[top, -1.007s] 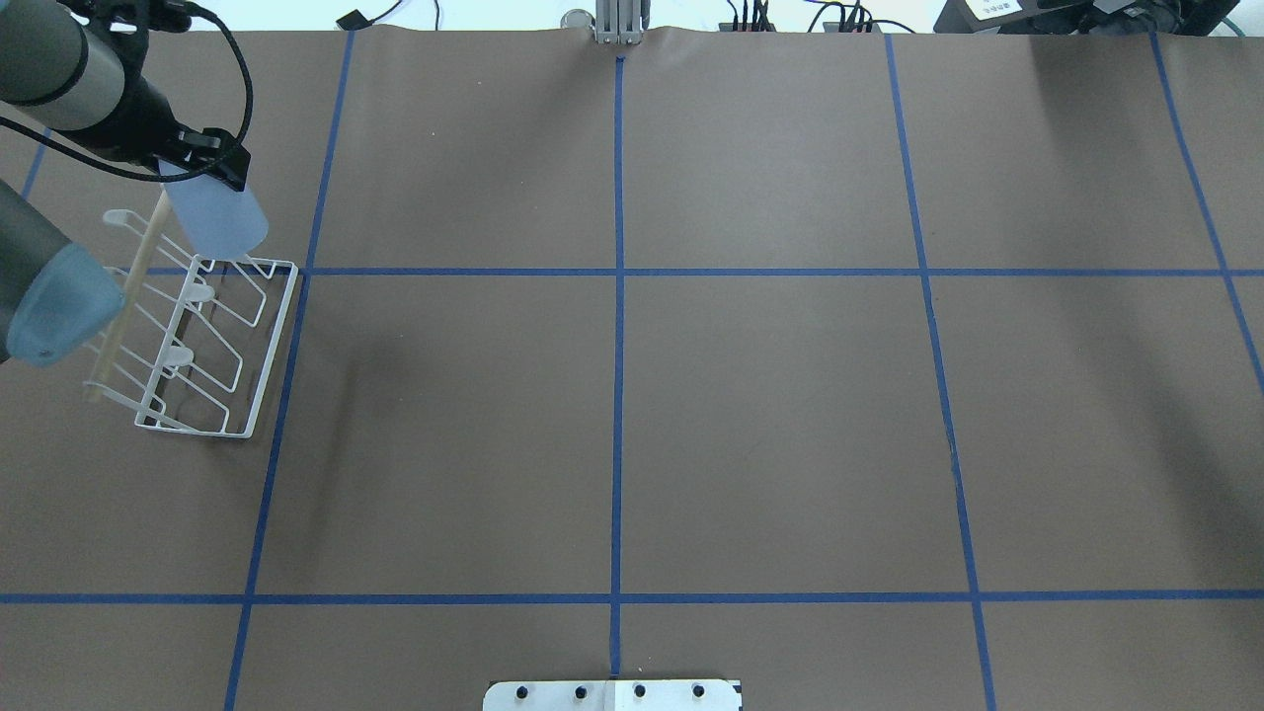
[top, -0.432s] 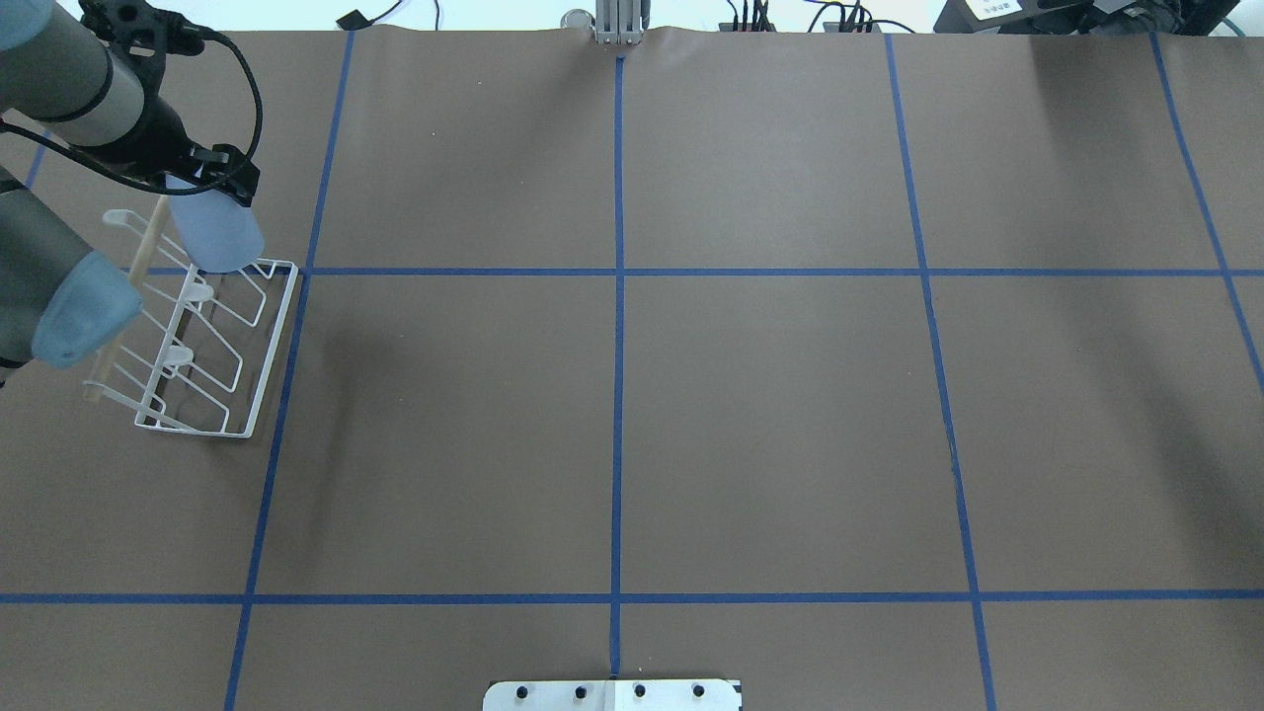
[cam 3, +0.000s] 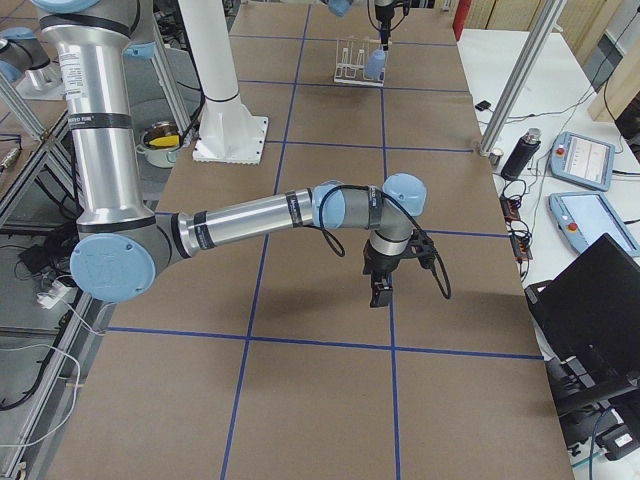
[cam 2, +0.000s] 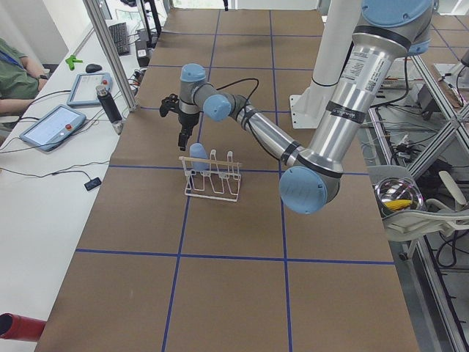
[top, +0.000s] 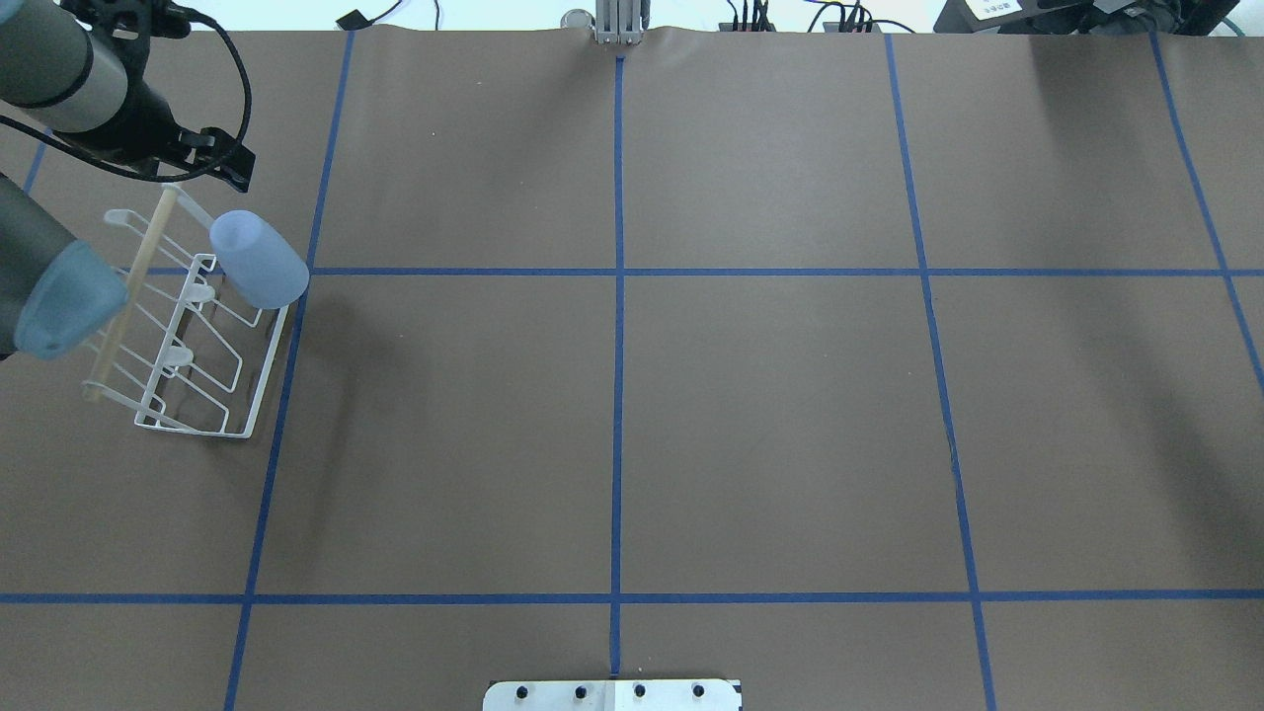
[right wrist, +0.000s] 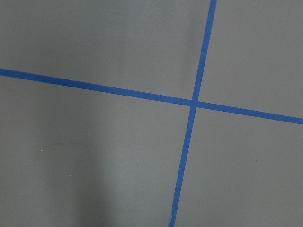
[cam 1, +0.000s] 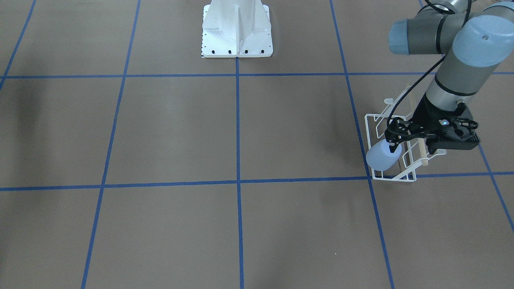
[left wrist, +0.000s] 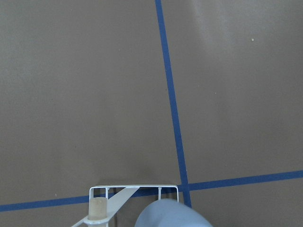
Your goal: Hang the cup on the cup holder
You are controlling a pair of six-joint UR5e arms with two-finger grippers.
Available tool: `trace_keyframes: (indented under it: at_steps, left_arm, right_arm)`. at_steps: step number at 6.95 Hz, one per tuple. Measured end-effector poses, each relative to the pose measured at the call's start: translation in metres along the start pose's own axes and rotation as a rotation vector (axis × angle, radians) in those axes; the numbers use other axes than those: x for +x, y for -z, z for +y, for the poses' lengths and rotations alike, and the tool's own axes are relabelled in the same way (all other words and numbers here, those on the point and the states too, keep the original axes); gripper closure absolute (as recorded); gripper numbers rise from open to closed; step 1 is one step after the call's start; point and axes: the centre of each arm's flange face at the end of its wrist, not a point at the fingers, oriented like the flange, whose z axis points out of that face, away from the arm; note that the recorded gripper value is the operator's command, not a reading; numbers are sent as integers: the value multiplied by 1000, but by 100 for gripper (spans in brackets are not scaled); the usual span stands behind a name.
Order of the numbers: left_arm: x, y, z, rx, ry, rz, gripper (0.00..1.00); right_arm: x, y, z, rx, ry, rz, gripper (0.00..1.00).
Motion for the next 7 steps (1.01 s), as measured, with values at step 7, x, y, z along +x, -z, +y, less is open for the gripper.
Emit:
trace_keyframes:
  at_steps: [7]
  left_arm:
    - [-191,78,55,-24,-34,11,2]
  right_arm:
    - [4,-4,9,-7,-21,-48,0]
